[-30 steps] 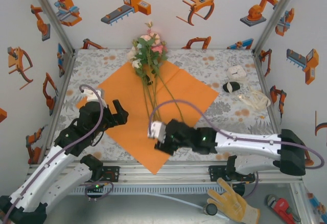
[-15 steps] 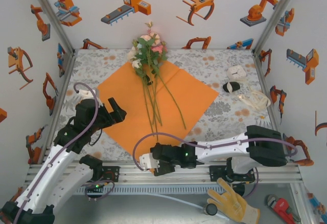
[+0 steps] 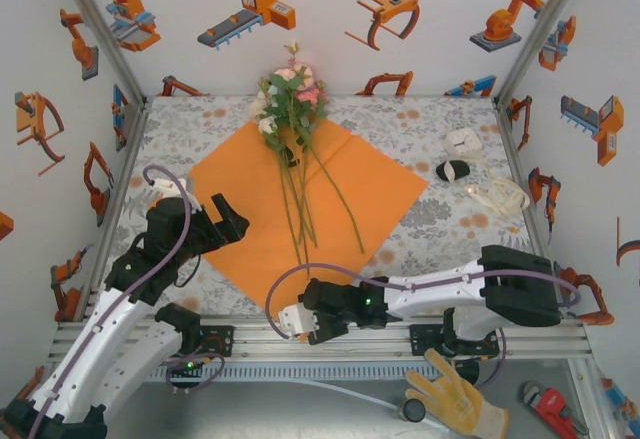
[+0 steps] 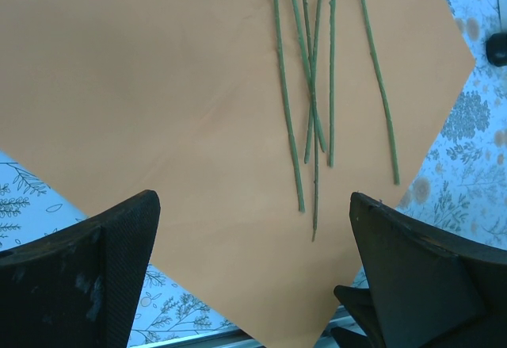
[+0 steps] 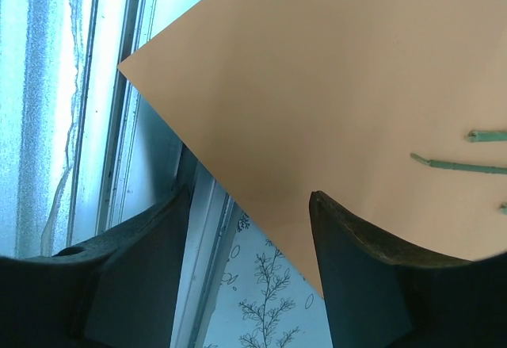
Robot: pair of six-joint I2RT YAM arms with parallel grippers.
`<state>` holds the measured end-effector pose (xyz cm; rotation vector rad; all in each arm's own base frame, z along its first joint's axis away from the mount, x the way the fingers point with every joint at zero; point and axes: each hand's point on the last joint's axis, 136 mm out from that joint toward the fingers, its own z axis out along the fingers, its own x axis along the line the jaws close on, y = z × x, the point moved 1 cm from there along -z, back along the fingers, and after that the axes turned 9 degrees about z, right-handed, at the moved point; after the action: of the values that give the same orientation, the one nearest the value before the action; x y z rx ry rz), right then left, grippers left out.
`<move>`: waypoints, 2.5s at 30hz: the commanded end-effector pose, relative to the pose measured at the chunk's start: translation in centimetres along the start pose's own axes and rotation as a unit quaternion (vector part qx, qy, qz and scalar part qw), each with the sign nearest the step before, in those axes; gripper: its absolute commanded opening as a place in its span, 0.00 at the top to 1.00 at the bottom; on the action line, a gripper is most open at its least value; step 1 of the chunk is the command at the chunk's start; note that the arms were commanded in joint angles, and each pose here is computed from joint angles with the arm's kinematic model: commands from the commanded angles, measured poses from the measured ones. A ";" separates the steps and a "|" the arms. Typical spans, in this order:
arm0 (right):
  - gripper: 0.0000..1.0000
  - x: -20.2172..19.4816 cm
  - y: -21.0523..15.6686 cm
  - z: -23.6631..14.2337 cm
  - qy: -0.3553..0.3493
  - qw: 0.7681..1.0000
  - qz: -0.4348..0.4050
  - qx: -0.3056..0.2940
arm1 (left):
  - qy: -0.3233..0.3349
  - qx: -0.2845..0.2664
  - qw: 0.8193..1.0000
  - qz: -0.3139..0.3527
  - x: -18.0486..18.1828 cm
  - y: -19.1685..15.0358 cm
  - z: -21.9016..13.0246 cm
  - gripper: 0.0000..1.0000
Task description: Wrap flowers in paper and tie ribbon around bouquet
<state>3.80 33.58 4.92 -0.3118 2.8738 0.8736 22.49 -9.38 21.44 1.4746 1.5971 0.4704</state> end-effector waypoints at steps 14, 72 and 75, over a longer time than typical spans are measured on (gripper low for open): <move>0.44 -2.7 1.1 -3.7 -0.035 0.999 -0.014 -0.026 | -0.007 -0.009 1.000 -0.008 -0.1 0.1 -0.2 0.03; 0.96 -4.0 4.5 -1.6 -0.027 0.992 0.044 -0.115 | -0.011 0.009 1.000 -0.018 0.1 -1.1 0.1 0.03; 0.97 -6.1 5.0 -2.5 -0.029 0.985 0.099 -0.141 | -0.017 0.036 0.999 -0.028 0.1 -2.3 -0.1 0.03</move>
<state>7.17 36.40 8.22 -0.1982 2.7758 1.1365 21.90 -9.51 20.73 1.4638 1.6024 0.4317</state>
